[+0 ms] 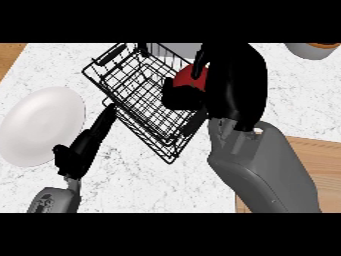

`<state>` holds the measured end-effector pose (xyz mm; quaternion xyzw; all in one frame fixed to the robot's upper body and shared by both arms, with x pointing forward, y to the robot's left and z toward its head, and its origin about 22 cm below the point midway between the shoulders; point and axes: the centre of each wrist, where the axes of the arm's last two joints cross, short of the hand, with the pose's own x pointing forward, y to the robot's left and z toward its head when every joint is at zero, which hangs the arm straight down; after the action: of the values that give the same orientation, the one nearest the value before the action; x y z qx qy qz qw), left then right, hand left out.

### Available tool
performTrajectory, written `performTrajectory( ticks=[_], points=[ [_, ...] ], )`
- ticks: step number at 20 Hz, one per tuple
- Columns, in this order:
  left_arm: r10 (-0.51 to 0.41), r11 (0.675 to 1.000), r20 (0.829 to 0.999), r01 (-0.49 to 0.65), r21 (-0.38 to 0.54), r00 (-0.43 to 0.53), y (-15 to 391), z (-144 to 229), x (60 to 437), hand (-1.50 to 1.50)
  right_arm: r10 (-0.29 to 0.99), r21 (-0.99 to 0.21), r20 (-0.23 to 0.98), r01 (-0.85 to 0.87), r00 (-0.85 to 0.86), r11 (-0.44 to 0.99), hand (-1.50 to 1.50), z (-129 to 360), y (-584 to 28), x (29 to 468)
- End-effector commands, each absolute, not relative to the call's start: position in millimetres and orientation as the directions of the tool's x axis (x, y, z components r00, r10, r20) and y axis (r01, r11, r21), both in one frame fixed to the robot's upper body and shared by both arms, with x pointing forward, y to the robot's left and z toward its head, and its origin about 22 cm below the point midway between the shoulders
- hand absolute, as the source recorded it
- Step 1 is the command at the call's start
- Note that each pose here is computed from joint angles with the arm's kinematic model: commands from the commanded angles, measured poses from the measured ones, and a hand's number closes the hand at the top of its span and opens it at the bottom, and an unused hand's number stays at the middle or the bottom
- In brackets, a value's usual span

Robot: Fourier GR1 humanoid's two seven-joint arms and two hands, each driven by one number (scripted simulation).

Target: Pick the tomato from the cutting board and place it in the tiered basket

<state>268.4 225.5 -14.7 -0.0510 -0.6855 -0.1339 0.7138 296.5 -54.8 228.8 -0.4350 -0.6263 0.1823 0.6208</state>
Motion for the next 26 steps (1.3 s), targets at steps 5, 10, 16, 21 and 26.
performTrajectory(
  ticks=[5,10,16,21,26],
  points=[
    [-0.107,0.954,0.994,0.282,0.105,-0.007,217,-7,275,0.00,0.664,-0.726,0.688,0.298,0.293,0.620,1.50,248,-16,355],
    [-0.106,0.950,0.994,0.294,0.105,-0.012,221,-10,273,0.00,0.565,-0.636,0.768,0.263,0.300,0.725,1.50,255,-12,372],
    [-0.103,0.947,0.995,0.305,0.103,-0.019,211,-4,279,0.00,0.329,-0.456,0.839,0.228,0.433,0.861,1.50,251,-29,391],
    [-0.109,0.950,0.994,0.294,0.107,-0.009,210,-11,278,0.00,0.203,-0.325,0.890,0.257,0.407,0.910,-1.50,254,-17,395],
    [-0.099,0.964,0.995,0.247,0.095,0.005,205,-12,276,0.00,0.176,-0.283,0.943,0.402,0.283,0.871,-1.50,249,-5,396]
  ],
)
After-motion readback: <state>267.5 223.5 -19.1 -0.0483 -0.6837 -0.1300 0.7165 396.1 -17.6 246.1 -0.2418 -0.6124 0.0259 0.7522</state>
